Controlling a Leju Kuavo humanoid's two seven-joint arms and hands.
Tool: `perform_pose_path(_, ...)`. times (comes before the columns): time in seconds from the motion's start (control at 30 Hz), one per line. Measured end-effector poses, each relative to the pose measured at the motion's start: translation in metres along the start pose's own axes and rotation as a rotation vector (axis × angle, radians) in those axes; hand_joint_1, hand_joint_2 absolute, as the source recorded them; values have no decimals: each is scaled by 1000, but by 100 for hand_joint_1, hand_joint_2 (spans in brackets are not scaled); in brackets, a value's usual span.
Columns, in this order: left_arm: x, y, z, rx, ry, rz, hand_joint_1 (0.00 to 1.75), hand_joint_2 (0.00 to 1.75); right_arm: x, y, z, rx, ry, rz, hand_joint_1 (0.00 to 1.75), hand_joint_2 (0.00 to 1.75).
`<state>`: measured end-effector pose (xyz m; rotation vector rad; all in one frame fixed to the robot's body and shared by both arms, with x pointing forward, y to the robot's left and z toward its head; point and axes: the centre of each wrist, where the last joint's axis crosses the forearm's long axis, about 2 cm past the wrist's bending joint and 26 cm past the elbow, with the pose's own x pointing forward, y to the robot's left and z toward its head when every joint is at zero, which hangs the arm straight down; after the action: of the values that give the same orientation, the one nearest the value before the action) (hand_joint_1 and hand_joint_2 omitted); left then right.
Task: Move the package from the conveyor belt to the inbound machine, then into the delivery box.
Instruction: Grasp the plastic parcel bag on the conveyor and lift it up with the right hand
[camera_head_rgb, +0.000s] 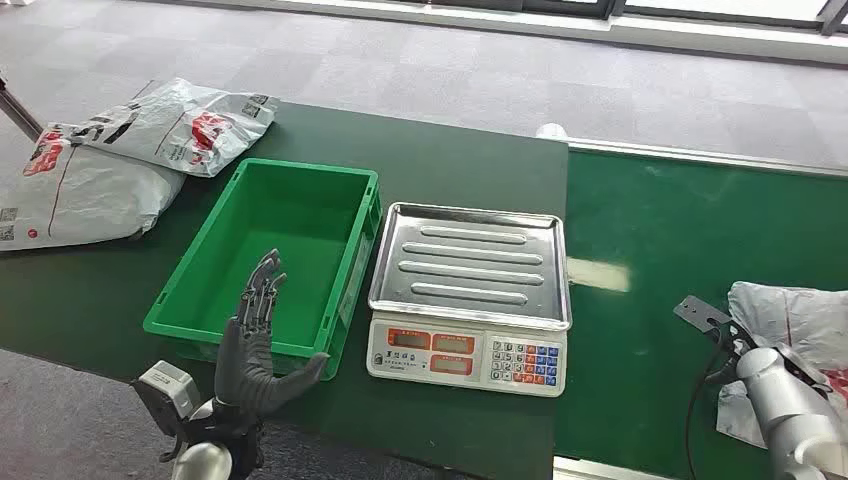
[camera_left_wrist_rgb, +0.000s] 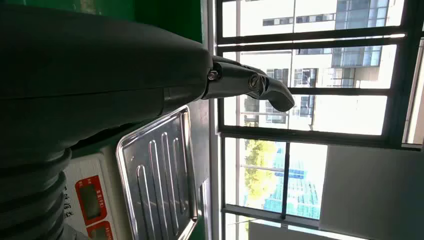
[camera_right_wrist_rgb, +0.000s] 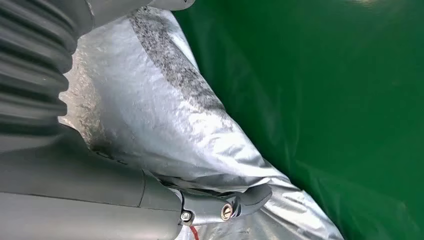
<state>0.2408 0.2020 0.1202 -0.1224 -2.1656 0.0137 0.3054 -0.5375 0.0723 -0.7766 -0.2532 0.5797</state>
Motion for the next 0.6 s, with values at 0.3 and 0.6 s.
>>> perform_pose_path(0.3,-4,-1,-1,-18,12,-4,0,175,4,-2,0,48,59,17,175,175)
perform_pose_path(0.6,-4,-1,-1,-17,21,-7,0,175,6,-9,1,-73,59,-9,175,175)
